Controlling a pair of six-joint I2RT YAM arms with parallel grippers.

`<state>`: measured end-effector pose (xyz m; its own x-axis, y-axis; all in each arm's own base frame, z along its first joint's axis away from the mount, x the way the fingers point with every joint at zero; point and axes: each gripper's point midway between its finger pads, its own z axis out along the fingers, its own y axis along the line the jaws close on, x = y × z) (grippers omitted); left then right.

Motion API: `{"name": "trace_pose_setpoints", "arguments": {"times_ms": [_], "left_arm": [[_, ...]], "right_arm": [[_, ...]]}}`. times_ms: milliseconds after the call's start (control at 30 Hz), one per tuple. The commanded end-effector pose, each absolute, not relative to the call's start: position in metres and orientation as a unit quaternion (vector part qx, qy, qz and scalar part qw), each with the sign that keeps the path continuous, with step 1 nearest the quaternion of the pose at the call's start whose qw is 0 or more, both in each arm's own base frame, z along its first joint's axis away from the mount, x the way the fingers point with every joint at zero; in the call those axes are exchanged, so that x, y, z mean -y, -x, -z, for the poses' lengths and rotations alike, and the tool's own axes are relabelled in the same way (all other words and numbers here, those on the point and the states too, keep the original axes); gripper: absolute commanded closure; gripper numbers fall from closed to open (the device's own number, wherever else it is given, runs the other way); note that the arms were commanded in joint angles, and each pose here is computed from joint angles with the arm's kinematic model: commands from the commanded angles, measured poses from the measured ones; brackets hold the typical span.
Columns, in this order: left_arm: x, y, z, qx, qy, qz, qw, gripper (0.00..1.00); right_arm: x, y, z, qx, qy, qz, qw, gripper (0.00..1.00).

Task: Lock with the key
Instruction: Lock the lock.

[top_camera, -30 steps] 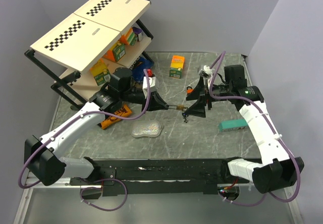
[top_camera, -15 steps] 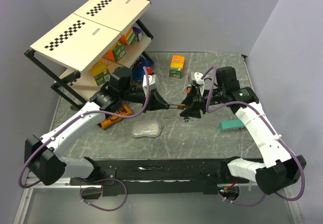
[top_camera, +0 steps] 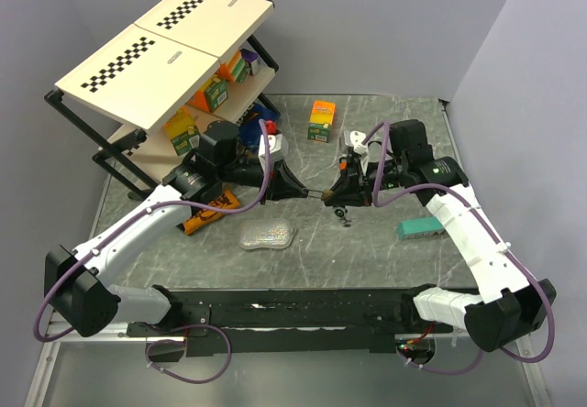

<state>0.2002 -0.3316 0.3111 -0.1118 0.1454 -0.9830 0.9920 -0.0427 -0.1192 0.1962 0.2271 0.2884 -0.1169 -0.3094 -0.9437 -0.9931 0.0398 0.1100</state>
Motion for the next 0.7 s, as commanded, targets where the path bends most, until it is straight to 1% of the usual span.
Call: {"name": "trace_pose_setpoints", "arguments": {"times_ms": [0, 300, 533, 667], "left_arm": [[0.342, -0.192, -0.337, -0.508, -0.529, 0.520, 0.438, 0.99], [0.352, -0.181, -0.326, -0.502, -0.534, 0.525, 0.433, 0.99], [0.362, -0.163, -0.324, -0.490, -0.534, 0.553, 0.411, 0.99], [0.366, -0.163, -0.315, -0.493, -0.539, 0.552, 0.401, 0.99]], "right_arm": [[-0.242, -0.196, -0.315, -0.551, 0.560, -0.445, 0.429, 1.00], [-0.252, -0.189, -0.327, -0.530, 0.556, -0.481, 0.423, 1.00], [-0.262, -0.200, -0.341, -0.519, 0.546, -0.493, 0.437, 1.00], [-0.267, -0.201, -0.346, -0.514, 0.546, -0.498, 0.436, 1.00]]}}
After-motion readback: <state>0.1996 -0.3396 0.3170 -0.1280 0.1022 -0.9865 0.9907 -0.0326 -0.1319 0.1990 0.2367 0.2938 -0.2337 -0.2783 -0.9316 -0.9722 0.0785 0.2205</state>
